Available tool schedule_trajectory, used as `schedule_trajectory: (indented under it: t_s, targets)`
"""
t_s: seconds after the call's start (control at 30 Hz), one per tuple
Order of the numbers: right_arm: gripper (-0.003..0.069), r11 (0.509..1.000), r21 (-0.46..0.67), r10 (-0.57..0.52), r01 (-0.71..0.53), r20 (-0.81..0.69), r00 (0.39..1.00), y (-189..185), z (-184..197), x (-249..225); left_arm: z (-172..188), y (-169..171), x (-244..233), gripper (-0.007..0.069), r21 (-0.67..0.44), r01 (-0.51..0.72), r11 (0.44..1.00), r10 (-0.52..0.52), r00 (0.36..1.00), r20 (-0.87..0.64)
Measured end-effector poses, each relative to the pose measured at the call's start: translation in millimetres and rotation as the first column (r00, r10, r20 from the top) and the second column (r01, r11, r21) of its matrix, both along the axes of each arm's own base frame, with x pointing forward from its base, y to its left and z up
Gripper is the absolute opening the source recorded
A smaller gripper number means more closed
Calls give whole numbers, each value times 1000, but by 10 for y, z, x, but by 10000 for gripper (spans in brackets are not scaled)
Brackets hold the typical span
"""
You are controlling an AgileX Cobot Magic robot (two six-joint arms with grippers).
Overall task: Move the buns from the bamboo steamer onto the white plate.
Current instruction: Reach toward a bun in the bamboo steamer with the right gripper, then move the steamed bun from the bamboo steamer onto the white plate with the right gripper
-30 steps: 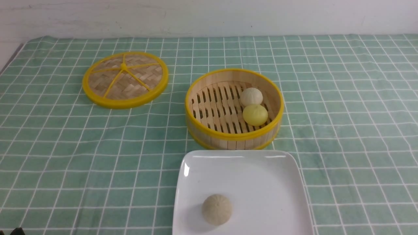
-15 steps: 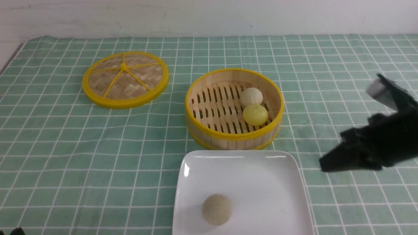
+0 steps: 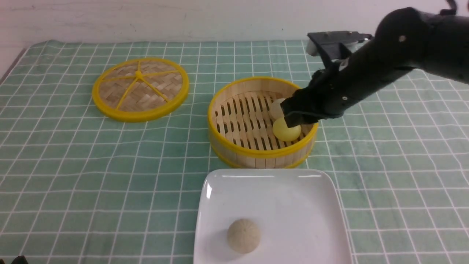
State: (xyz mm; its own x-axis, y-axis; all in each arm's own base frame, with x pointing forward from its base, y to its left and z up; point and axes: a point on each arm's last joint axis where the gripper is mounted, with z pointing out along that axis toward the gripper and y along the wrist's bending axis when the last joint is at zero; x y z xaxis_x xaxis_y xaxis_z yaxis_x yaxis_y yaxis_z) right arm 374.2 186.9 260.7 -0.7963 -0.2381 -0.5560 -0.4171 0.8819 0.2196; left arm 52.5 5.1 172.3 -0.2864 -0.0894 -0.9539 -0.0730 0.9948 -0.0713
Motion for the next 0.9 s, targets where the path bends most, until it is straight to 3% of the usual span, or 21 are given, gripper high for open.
schedule_trajectory:
  t_s: [0.13,0.3,0.4,0.47,0.5,0.53,0.57,0.7,0.77,0.9]
  targets:
    - [332,996,-83,-36,39,42,998,24,-212,259,0,0,0,240,0,0,1000,0,1000,0]
    - [318,992,-105,-69,70,15,998,59,-532,392,0,0,0,240,0,0,1000,0,1000,0]
    - [259,992,-92,-86,85,-7,996,80,-629,418,0,0,0,240,0,0,1000,0,1000,0]
    - [126,993,-81,-89,88,-13,996,87,-609,414,0,0,0,240,0,0,1000,0,1000,0]
    - [115,993,-80,-90,88,-13,996,87,-605,413,0,0,0,240,0,0,1000,0,1000,0]
    - [38,993,-88,-77,75,-23,997,80,-568,386,0,0,0,240,0,0,1000,0,1000,0]
    - [17,994,-88,-68,65,-28,997,75,-519,361,0,0,0,240,0,0,1000,0,1000,0]
    - [9,995,-98,-11,7,-37,999,39,-227,215,0,0,0,240,0,0,1000,0,1000,0]
    - [9,996,-80,38,-39,-19,999,-43,263,-38,0,0,0,240,0,0,1000,0,1000,0]
    - [9,993,-51,100,-104,-82,992,-157,700,-450,0,0,0,240,0,0,1000,0,1000,0]
